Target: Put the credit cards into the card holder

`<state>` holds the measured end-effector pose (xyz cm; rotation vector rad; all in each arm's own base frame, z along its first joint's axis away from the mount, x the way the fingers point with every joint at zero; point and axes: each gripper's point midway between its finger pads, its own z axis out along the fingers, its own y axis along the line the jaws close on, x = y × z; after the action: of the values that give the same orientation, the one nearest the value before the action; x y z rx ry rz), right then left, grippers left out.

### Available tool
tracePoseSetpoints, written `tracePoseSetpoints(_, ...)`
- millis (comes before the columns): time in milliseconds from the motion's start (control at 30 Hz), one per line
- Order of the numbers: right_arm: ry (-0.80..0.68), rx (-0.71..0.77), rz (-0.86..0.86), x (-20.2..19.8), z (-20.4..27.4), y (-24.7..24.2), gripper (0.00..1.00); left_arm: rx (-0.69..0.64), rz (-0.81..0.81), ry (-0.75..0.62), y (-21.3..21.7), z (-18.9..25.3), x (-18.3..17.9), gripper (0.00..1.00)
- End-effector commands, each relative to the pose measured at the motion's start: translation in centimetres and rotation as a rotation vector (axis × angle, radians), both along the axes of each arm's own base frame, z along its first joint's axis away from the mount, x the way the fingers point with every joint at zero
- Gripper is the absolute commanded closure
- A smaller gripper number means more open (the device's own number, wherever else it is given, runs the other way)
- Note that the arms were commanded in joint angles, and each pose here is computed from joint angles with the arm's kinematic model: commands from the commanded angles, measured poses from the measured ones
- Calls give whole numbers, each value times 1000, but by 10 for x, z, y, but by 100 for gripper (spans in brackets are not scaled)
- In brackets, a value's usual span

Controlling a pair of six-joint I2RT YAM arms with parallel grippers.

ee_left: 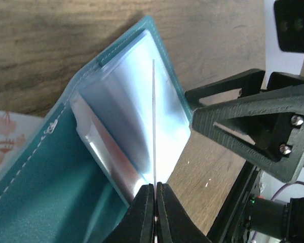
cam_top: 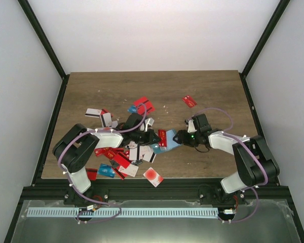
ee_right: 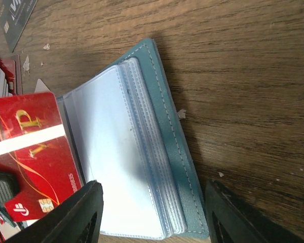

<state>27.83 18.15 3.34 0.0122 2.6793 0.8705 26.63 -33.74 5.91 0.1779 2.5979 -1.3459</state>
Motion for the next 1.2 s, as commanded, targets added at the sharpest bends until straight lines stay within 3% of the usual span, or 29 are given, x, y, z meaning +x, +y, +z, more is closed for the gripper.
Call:
tracePoseSetpoints(0, 33, -22, -12, -10, -12, -7, 43, 10, -40, 66, 1, -1, -15, 96)
tracePoseSetpoints(367, 63, -80, -19, -18, -30, -17, 50, 54, -55, 118, 12, -4, -30, 96)
tracePoseSetpoints(1167, 65, -65, -1, -21, -30, -14, 51, 64, -90, 253, 4, -22, -35, 96)
